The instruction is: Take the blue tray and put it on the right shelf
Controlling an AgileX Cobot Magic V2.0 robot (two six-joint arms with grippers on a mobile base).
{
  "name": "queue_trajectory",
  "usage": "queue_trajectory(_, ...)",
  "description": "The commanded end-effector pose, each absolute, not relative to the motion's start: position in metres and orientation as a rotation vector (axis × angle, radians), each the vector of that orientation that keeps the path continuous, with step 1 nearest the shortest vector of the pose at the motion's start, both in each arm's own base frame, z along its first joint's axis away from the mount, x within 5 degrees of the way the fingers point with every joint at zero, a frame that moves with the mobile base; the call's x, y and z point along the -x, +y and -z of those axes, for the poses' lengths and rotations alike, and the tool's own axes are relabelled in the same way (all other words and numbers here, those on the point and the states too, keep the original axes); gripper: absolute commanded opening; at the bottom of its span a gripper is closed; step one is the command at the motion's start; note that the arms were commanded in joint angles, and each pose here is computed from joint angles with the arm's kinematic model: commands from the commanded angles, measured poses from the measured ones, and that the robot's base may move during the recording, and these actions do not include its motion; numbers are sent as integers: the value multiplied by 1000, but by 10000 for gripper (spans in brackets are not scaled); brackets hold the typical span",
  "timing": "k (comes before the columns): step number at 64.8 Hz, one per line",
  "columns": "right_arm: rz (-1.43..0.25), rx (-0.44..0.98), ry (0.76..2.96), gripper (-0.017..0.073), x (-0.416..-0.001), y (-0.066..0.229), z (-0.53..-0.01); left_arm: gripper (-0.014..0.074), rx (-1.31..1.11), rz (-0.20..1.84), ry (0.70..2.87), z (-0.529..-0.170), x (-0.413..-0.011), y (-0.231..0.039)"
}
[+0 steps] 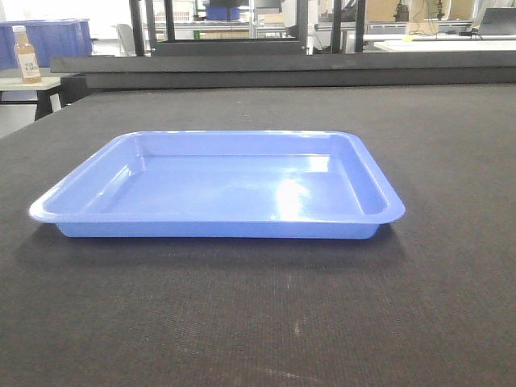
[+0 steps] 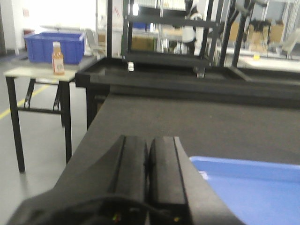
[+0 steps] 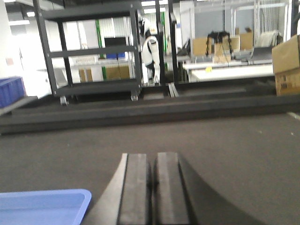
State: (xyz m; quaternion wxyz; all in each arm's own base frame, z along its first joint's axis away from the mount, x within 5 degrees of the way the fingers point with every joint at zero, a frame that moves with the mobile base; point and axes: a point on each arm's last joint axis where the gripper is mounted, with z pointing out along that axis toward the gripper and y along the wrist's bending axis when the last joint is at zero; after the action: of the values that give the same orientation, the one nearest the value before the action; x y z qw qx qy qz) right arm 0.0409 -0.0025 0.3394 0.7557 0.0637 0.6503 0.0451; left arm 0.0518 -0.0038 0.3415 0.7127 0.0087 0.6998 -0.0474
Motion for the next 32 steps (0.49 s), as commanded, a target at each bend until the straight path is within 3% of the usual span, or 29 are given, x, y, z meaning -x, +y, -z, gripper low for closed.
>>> queue_trajectory(1, -95, -133, 1403, 360, -58, -3, -362, 161, -32, 104, 1586, -361, -67, -6)
queue_trajectory(6, -94, -136, 1462, 503, -79, -3, -364, 298, -34, 103, 1656, -361, -82, -7)
queue_trajectory(12, -107, -126, 1509, 588, -101, -2, -366, 410, -77, 111, 1695, -363, -95, -12)
queue_trajectory(24, -220, -14, 1585, 603, -139, 19, -386, 440, -208, 161, 1795, -376, -126, -29)
queue_trajectory(32, -325, 119, 1708, 602, -168, 51, -393, 440, -283, 221, 1874, -384, -154, -50)
